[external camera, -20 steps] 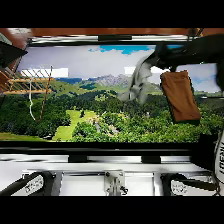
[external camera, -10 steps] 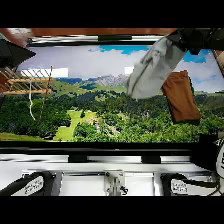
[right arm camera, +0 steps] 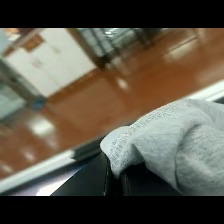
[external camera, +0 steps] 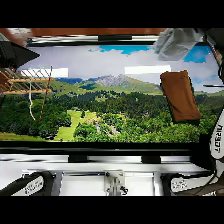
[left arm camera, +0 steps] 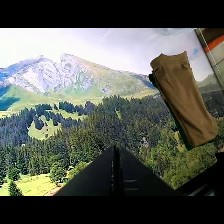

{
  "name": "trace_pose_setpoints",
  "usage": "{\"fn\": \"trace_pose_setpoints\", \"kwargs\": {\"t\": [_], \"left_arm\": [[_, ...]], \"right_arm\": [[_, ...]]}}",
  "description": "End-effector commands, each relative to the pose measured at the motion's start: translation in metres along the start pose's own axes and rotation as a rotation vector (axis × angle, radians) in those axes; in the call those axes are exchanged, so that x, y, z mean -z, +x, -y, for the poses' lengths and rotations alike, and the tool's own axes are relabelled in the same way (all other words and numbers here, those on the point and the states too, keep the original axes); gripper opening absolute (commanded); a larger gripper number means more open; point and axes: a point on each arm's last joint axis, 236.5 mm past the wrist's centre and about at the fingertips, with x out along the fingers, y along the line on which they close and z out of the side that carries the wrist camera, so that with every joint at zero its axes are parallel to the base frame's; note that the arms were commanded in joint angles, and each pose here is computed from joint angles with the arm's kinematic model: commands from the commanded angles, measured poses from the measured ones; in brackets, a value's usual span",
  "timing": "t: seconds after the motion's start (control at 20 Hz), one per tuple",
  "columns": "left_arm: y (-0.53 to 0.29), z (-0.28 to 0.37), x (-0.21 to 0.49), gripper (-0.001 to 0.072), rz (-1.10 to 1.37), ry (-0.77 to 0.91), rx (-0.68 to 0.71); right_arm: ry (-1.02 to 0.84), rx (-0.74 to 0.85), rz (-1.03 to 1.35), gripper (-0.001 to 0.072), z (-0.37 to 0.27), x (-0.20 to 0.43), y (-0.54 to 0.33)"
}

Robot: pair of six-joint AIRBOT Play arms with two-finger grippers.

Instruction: Fold the shirts.

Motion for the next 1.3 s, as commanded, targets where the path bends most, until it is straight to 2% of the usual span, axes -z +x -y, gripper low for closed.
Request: {"fn": "trace_pose_setpoints", "kwargs": {"t": [0.0,0.15,0.45,0.7,0.95,1.0,1.1,1.15,1.25], "left_arm": [[0.003,0.004,0.002,0.0031,-0.009,0.004,0.009],[0.006,0.009,0.004,0.0031,-0.017,0.012,0.021],[0.012,0.019,0.009,0.0031,-0.033,0.046,0.045],[0.013,0.02,0.009,0.0031,-0.034,0.076,0.047],[0.016,0.019,0.01,0.0031,-0.039,0.092,0.05],[0.016,0.019,0.01,0.0031,-0.041,0.09,0.05],[0.018,0.016,0.01,0.0031,-0.043,0.086,0.049],[0.019,0.015,0.011,0.0031,-0.046,0.091,0.049],[0.024,0.01,0.012,0.0031,-0.056,0.092,0.048]], "right_arm": [[-0.136,0.166,-0.222,0.0061,0.074,0.042,-0.007],[-0.068,0.255,-0.475,0.0061,0.111,0.074,-0.055],[-0.029,0.408,-0.831,0.0061,0.116,0.106,-0.163],[0.045,0.654,-1.083,0.0061,0.147,0.149,-0.227],[0.206,0.761,-1.264,0.0062,0.168,0.217,-0.256],[0.225,0.781,-1.263,0.0105,0.173,0.225,-0.256],[0.191,0.778,-1.25,0.0515,0.181,0.227,-0.253],[0.165,0.78,-1.242,0.0567,0.182,0.221,-0.254],[0.092,0.826,-1.164,0.0567,0.189,0.193,-0.254]]}}
